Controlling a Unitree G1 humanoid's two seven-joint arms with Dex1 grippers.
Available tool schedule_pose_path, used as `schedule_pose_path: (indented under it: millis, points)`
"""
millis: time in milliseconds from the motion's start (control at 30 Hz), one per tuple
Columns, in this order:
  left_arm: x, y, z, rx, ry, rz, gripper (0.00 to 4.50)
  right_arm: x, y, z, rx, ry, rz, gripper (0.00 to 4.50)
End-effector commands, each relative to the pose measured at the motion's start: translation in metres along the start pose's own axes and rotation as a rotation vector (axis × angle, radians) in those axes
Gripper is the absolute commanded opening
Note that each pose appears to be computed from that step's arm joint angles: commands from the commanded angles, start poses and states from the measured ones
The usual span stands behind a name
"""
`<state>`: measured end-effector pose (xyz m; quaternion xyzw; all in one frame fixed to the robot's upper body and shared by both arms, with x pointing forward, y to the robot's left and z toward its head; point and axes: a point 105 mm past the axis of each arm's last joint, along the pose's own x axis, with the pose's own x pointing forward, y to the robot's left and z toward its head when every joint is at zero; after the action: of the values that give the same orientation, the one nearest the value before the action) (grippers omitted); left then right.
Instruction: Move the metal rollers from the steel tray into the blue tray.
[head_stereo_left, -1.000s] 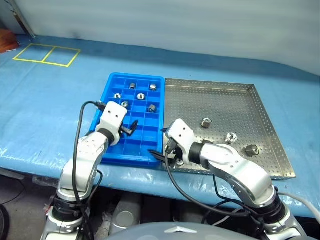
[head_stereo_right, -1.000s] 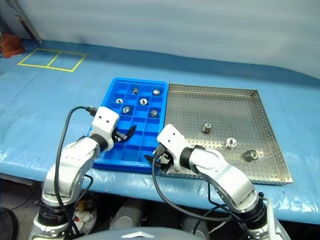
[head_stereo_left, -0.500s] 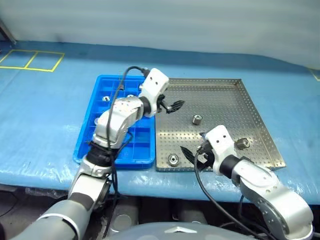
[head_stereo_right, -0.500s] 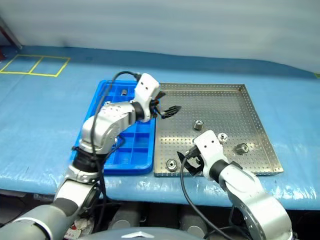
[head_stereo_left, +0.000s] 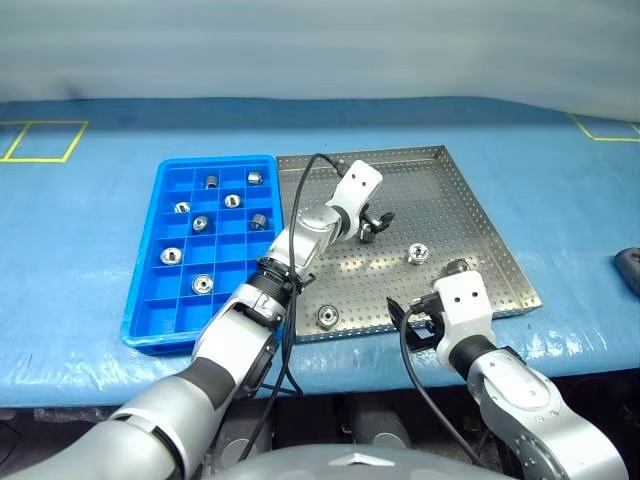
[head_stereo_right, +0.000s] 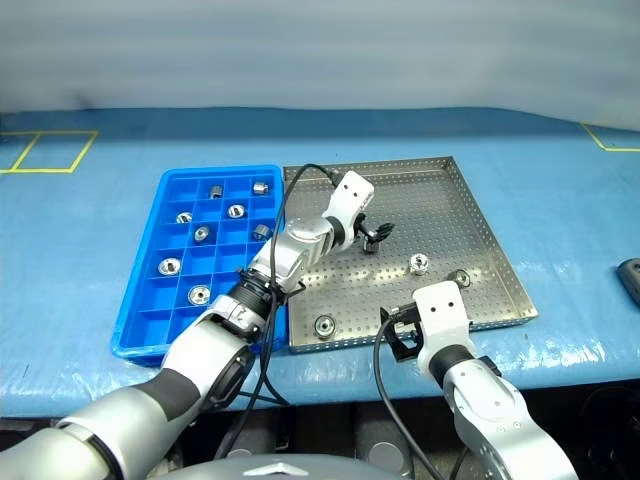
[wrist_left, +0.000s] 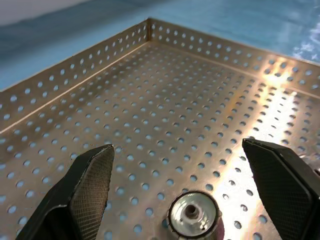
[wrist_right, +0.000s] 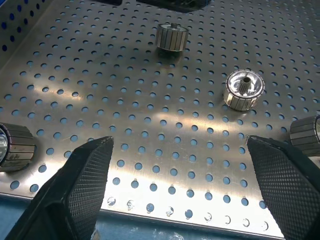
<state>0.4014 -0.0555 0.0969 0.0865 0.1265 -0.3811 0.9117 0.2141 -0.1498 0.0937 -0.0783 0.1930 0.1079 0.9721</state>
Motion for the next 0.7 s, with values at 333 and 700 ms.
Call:
schedule_pose_path:
  millis: [333, 700]
  points:
    - [0.016, -0.043, 0.014, -0.198, -0.054, -0.186, 4.45, -0.006, 0.002, 0.016, 0.001, -0.088, -0.021, 4.5]
    - [0.019, -0.048, -0.007, -0.186, 0.029, -0.182, 4.45, -0.006, 0.001, 0.017, 0.001, -0.092, -0.02, 4.5]
